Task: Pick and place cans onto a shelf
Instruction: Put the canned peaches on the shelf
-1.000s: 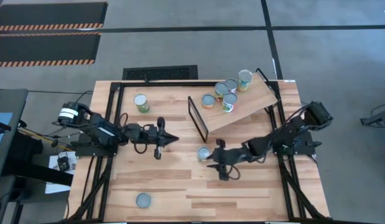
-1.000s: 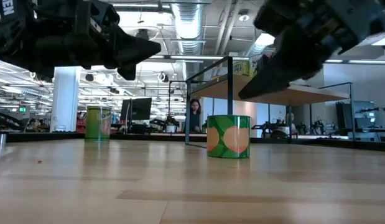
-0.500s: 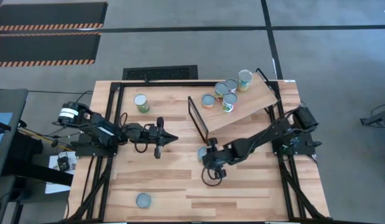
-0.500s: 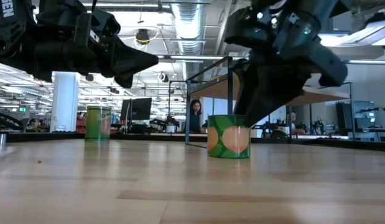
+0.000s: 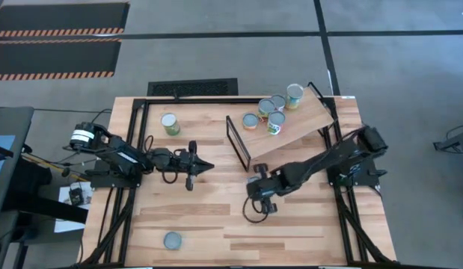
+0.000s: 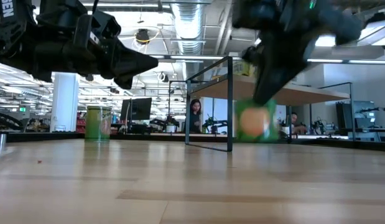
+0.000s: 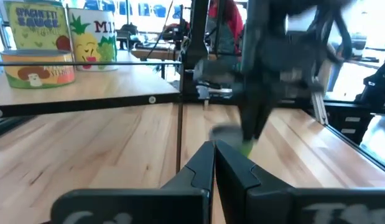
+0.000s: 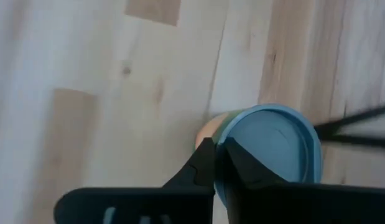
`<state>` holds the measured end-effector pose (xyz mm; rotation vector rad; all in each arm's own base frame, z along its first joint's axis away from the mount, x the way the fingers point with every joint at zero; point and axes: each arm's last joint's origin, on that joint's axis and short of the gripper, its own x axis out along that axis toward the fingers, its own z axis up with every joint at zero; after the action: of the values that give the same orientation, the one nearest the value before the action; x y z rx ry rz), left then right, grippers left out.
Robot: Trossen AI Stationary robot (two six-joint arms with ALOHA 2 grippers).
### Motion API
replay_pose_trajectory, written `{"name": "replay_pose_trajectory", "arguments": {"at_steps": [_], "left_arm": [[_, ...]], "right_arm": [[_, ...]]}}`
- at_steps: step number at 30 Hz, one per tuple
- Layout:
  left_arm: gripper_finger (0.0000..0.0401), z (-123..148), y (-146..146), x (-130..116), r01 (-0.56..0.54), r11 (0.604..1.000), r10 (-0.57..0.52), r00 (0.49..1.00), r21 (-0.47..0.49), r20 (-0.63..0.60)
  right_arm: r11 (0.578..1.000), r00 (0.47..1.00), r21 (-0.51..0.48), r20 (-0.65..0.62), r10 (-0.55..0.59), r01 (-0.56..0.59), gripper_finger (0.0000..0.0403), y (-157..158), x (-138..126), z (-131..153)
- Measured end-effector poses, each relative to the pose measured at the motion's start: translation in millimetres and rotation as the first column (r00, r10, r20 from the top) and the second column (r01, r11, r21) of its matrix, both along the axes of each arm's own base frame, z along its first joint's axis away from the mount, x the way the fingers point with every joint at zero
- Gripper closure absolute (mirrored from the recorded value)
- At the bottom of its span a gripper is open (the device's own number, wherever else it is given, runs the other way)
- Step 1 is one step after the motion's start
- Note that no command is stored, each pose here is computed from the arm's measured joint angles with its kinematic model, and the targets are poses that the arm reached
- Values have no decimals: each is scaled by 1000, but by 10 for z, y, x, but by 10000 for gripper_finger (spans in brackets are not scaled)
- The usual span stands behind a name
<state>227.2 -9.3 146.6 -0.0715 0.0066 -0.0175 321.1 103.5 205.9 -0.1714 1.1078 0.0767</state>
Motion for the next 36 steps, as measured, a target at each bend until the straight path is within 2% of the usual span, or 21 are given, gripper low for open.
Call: {"name": "replay_pose_trajectory", "arguments": {"at_steps": [2,8,11,14,19,22,27,31,36], "left_arm": [[399,-11,0,1,0,1000,0,1000,-3,-11],[399,-17,2,1,-7,1000,7,1000,-3,-17],[399,-18,4,0,-14,1000,14,1000,-3,-19],[399,-18,4,0,-14,1000,14,1000,-3,-19],[399,-14,5,2,-17,1000,17,1000,-3,-15],[399,-13,6,2,-20,1000,20,1000,-3,-15],[399,-13,6,2,-20,1000,20,1000,-3,-15],[399,-13,7,3,-24,1000,24,1000,-3,-15],[399,-15,7,3,-25,1000,25,1000,-3,-18]], "right_arm": [[997,999,69,6,-40,40,375,-16,-97,168],[960,973,176,41,-229,219,386,-133,-601,757],[931,937,156,64,-344,331,373,-290,-877,972],[884,883,97,77,-464,456,367,-530,-1125,1111],[820,815,4,98,-571,573,380,-985,-1318,1220],[809,808,-51,110,-579,586,381,-1237,-1378,1260],[840,846,-100,74,-528,533,374,-1579,-1400,1253],[871,879,-116,67,-473,477,376,-1752,-1335,1219],[875,886,-151,19,-463,461,373,-1880,-1289,1145]]}}
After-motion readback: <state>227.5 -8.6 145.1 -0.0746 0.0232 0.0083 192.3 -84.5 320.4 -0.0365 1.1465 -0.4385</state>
